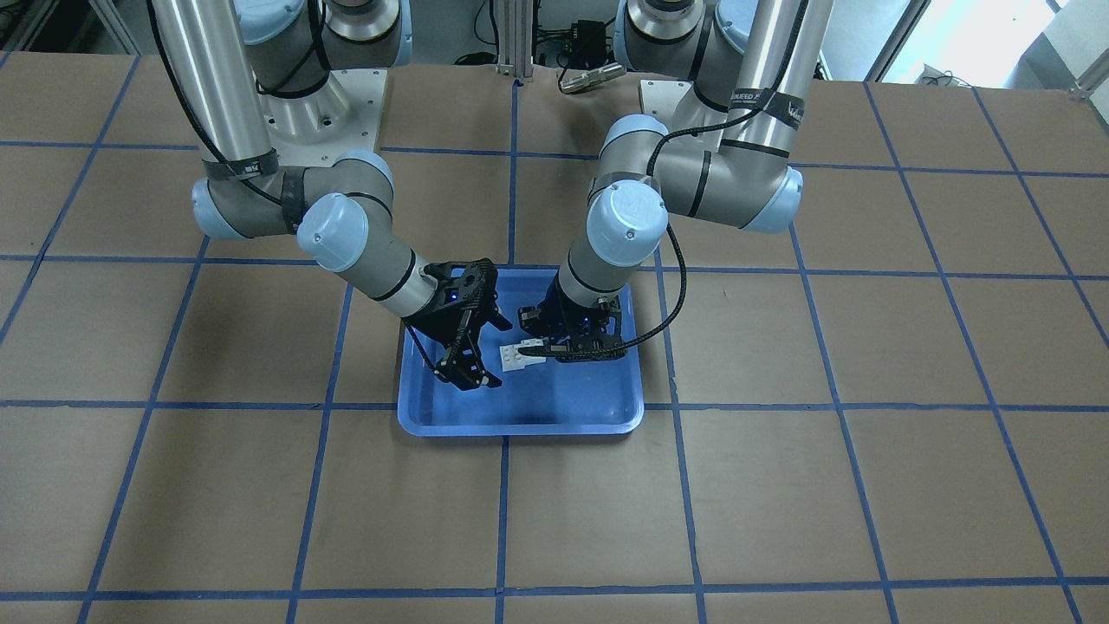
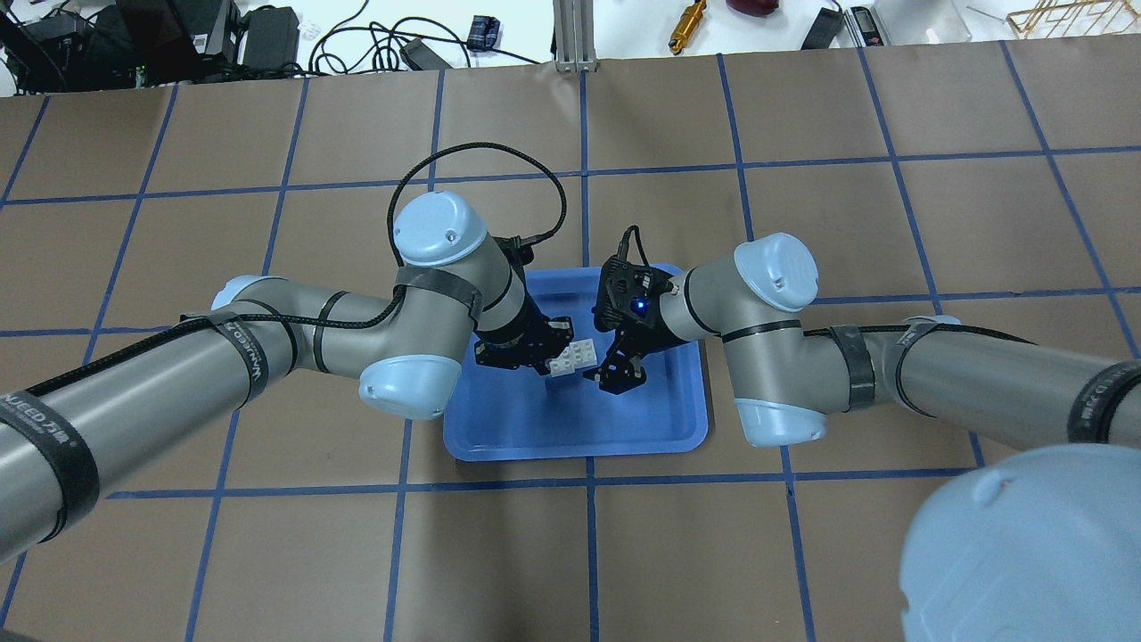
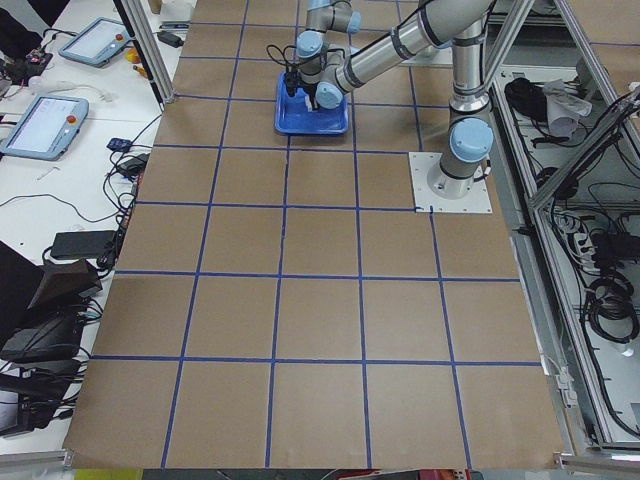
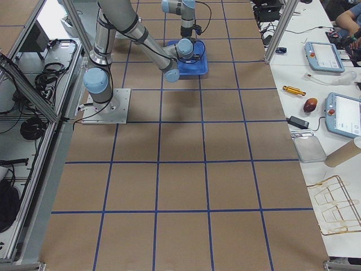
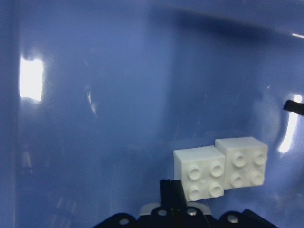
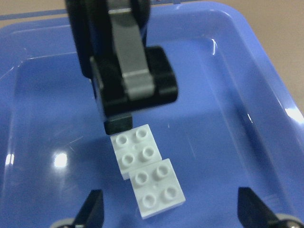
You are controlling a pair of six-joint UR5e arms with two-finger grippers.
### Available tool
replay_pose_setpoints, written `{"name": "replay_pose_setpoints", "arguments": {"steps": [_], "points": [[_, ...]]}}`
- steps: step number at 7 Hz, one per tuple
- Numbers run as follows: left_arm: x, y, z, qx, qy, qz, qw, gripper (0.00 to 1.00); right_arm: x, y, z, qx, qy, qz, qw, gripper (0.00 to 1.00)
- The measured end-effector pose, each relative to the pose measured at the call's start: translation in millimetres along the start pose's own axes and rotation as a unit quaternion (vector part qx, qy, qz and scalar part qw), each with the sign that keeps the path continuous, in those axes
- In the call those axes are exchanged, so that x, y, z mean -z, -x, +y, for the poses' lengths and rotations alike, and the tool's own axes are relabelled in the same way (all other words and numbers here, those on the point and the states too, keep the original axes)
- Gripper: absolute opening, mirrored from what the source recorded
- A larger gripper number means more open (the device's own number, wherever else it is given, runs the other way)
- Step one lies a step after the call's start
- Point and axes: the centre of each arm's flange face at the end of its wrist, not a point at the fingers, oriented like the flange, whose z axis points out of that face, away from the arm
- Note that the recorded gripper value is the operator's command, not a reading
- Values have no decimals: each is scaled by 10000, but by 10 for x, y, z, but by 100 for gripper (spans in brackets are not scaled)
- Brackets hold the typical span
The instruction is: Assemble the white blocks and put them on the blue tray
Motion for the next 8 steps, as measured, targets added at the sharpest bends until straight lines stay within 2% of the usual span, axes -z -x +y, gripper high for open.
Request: {"name": "replay_pose_setpoints", "arguments": {"steps": [2,4,6,7,8], "points": [[14,-3,1,-8,-15,7,10000,22,128,-21,-93,-347,-34,133,9993,100],[149,-6,-20,-14,-162,-2,9999,79,270,-100,-191,-717,42,357,9968,100],[446,-35,-108,-35,-447,-49,9990,86,435,-196,-295,-1324,93,572,9895,100],[606,-37,-132,-52,-514,-102,9986,92,583,-284,-370,-1831,263,643,9806,100],[828,-37,-149,-166,-533,-252,9981,92,799,-409,-496,-2307,570,669,9690,100]]}}
